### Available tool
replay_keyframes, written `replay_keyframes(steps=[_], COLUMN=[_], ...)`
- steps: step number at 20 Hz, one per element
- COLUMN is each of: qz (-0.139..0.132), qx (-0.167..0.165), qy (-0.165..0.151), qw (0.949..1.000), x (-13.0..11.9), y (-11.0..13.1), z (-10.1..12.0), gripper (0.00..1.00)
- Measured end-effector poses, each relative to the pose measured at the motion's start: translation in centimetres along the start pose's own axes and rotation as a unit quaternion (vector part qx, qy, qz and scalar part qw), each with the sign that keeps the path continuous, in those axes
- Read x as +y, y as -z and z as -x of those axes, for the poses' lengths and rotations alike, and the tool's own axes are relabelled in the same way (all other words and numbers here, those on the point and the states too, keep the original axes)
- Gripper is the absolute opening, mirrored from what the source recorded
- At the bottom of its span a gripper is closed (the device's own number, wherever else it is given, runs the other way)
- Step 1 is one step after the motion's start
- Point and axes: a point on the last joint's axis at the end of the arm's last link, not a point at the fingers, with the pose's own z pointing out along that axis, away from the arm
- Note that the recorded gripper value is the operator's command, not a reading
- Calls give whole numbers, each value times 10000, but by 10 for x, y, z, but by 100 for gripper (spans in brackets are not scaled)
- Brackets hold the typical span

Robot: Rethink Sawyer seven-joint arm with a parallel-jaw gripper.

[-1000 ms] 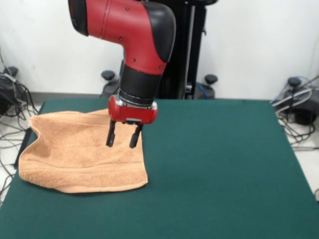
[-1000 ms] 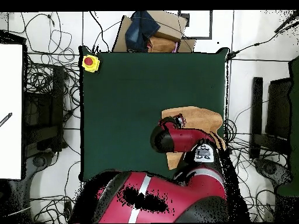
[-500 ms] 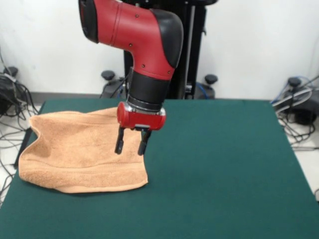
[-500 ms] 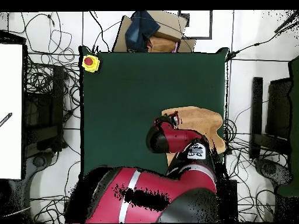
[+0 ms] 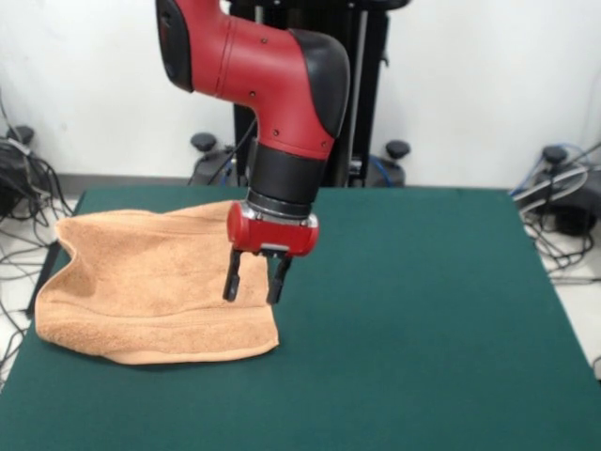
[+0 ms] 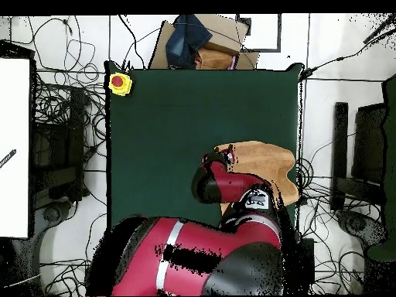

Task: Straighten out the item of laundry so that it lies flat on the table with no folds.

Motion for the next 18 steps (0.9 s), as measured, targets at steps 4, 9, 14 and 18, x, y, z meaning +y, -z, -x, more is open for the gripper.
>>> replay_keyframes(steps=[4, 9, 14, 18], qz=[-54, -104, -99, -53], qx=[-155, -321, -395, -337], qy=[-38, -111, -152, -160], qw=[9999, 9994, 9991, 9993], x=[-1, 3, 12, 19], y=[-1, -8, -18, -25], z=[4, 2, -12, -25], gripper=[100, 100, 100, 100])
